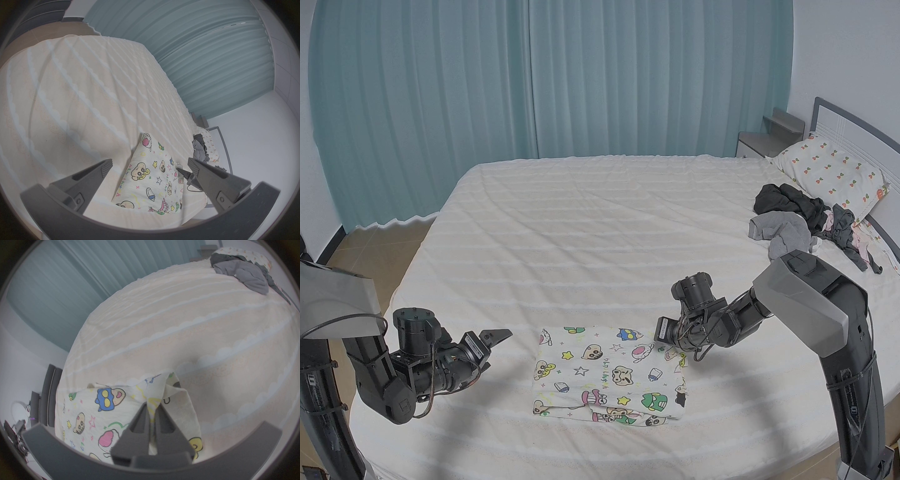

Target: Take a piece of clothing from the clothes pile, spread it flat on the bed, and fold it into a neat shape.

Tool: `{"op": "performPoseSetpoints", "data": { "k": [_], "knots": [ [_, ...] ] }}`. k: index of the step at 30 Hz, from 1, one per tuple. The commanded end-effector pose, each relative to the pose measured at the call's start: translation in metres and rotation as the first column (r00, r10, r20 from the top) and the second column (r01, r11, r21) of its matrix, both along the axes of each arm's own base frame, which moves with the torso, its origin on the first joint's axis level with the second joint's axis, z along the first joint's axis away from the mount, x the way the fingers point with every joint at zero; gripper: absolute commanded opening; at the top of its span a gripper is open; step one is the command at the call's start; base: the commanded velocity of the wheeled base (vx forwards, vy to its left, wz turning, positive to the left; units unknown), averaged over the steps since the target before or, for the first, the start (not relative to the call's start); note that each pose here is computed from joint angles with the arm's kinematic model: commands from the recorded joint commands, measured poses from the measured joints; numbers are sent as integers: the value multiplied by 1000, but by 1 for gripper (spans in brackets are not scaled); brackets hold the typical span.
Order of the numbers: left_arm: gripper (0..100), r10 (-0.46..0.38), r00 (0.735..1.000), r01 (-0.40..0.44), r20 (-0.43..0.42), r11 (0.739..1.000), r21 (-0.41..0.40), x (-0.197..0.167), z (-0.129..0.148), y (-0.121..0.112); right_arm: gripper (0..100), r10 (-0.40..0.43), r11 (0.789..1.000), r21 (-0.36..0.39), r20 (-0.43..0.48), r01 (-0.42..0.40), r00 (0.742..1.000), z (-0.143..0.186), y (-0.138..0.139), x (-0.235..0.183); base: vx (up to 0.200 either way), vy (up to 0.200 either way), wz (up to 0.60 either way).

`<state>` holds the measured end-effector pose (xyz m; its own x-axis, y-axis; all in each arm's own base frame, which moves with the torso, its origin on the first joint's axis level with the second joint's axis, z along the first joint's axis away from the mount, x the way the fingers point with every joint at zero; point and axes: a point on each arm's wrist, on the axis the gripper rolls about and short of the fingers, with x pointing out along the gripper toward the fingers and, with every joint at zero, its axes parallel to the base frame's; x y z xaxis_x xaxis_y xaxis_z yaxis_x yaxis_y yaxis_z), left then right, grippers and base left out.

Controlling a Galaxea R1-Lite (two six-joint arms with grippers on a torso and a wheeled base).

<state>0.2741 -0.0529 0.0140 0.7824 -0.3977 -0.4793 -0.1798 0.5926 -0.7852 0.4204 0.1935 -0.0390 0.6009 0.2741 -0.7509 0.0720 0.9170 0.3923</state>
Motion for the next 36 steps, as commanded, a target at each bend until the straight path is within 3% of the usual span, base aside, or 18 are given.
{"op": "performPoseSetpoints", "data": {
  "k": [1, 6, 19, 26, 29, 36],
  "knots": [
    [100, 0, 1000, 0, -4, 1000, 1, 0, -1, 0, 0, -30, 999, 34, 35, 29, 999, 20, -4, 3, 0, 0, 0],
    [100, 1, 1000, -1, -5, 1000, 2, 0, -1, 0, 0, -49, 997, 71, 94, 43, 994, 37, -8, 4, 0, 0, 0],
    [100, -5, 1000, 5, -9, 1000, 13, 0, -4, -2, 0, -3, 1000, 11, 42, 2, 999, 27, -10, -16, 0, 0, 0],
    [100, -111, 993, 103, 44, 982, 161, 6, -12, -12, 0, 3, 1000, -21, -15, -3, 1000, 38, -26, -49, 0, 0, 0],
    [100, -126, 990, 113, 68, 980, 166, 11, -10, -17, 0, 9, 999, -33, -21, -10, 1000, 36, -28, -51, 0, 0, 0],
    [100, -131, 991, 123, 39, 978, 170, 7, -16, -18, 0, 9, 1000, 10, 82, -10, 997, 32, -12, -18, 0, 0, 0]
  ]
}}
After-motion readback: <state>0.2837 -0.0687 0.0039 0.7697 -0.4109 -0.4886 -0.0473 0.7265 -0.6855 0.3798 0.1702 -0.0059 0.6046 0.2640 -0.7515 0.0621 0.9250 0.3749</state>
